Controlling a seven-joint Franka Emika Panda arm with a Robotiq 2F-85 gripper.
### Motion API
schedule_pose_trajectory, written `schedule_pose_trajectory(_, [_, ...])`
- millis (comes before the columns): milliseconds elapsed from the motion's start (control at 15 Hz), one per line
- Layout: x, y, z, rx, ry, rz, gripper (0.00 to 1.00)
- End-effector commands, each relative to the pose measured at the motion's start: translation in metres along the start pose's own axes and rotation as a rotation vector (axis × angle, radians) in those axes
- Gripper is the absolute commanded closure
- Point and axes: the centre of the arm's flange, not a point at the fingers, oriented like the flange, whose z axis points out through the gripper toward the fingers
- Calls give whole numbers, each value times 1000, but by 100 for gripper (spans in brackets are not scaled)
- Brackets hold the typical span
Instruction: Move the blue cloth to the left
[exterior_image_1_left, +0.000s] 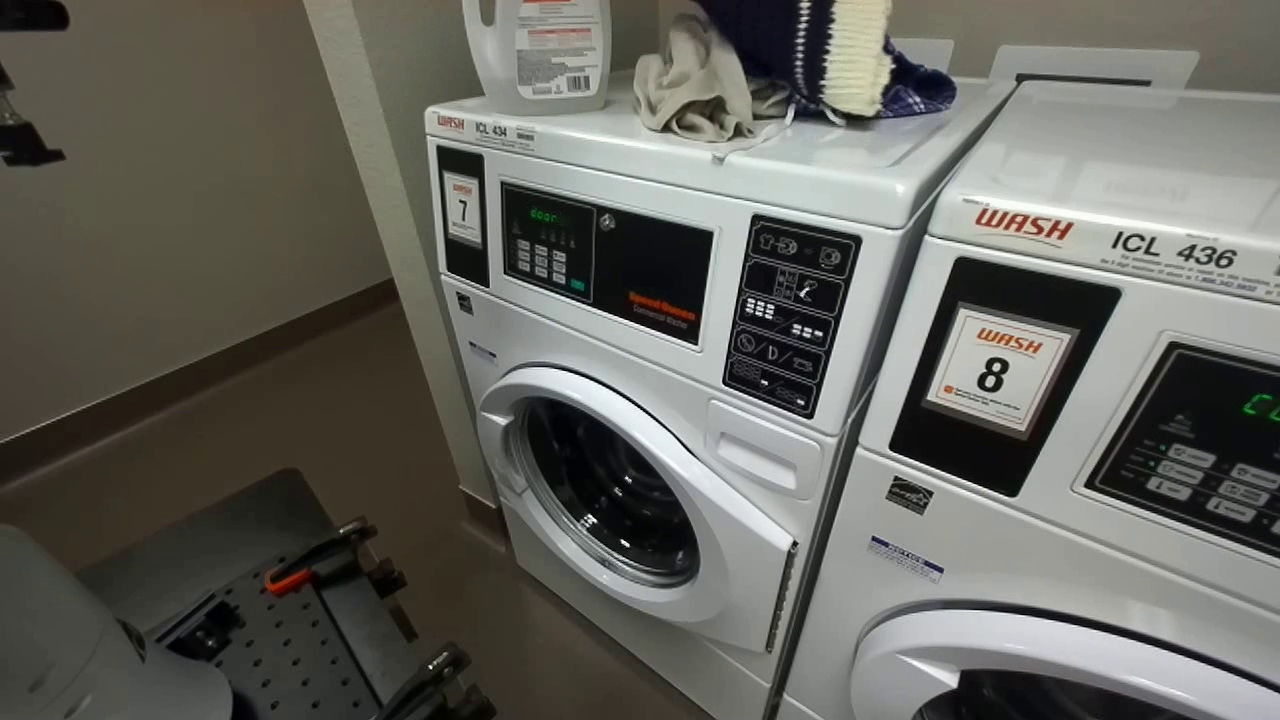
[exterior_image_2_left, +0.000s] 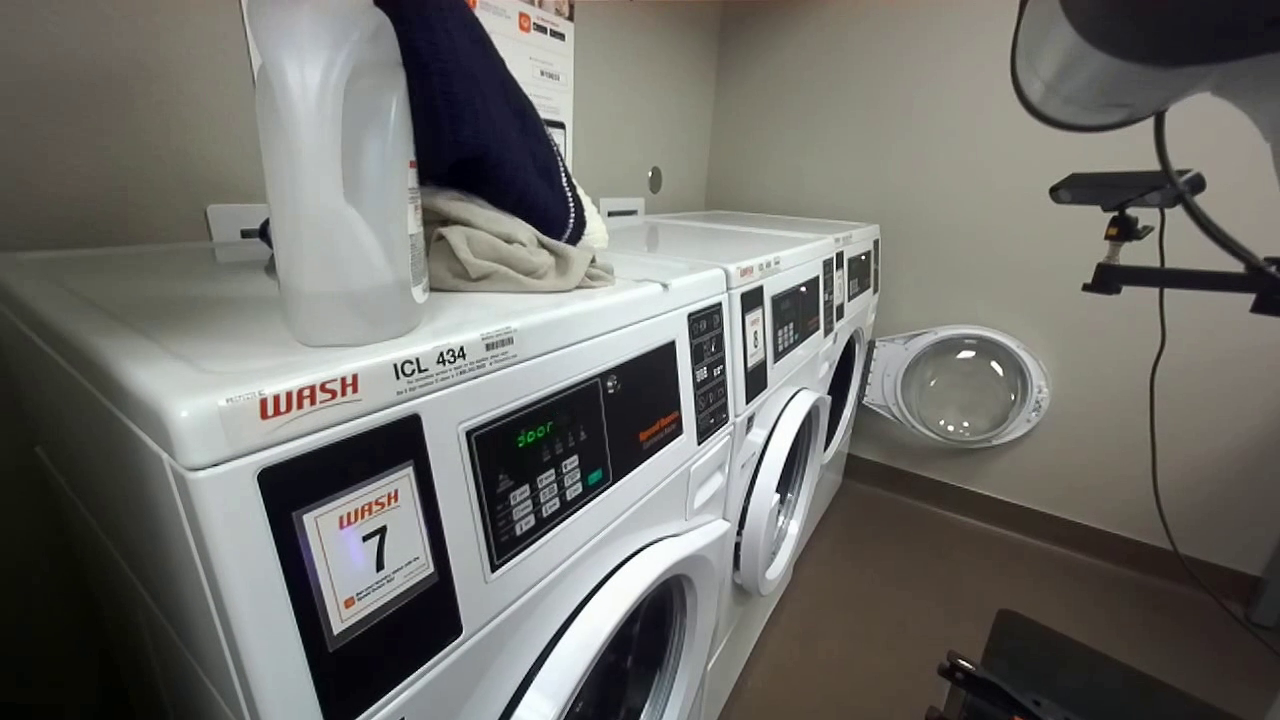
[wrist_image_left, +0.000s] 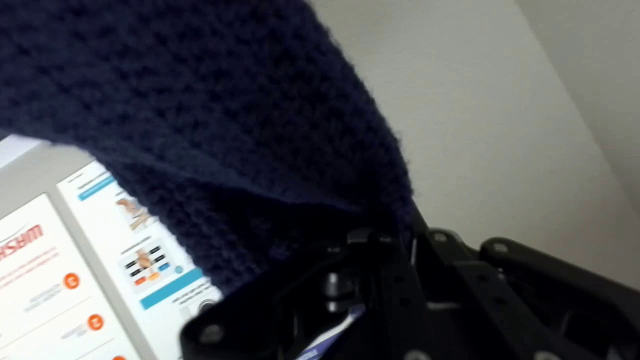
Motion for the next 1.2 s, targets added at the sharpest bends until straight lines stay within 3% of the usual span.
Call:
schedule_pose_trajectory(0, [13,-42,4,135,-78,-60,98])
schedule_pose_trajectory(267, [-9,-66,12,204,-146,-139,98])
schedule_pose_trajectory(800, [-62,-75,49,372,-345,-317,98])
schedule_pose_trajectory(1133, [-70,-64,58,300,-440,-356,98])
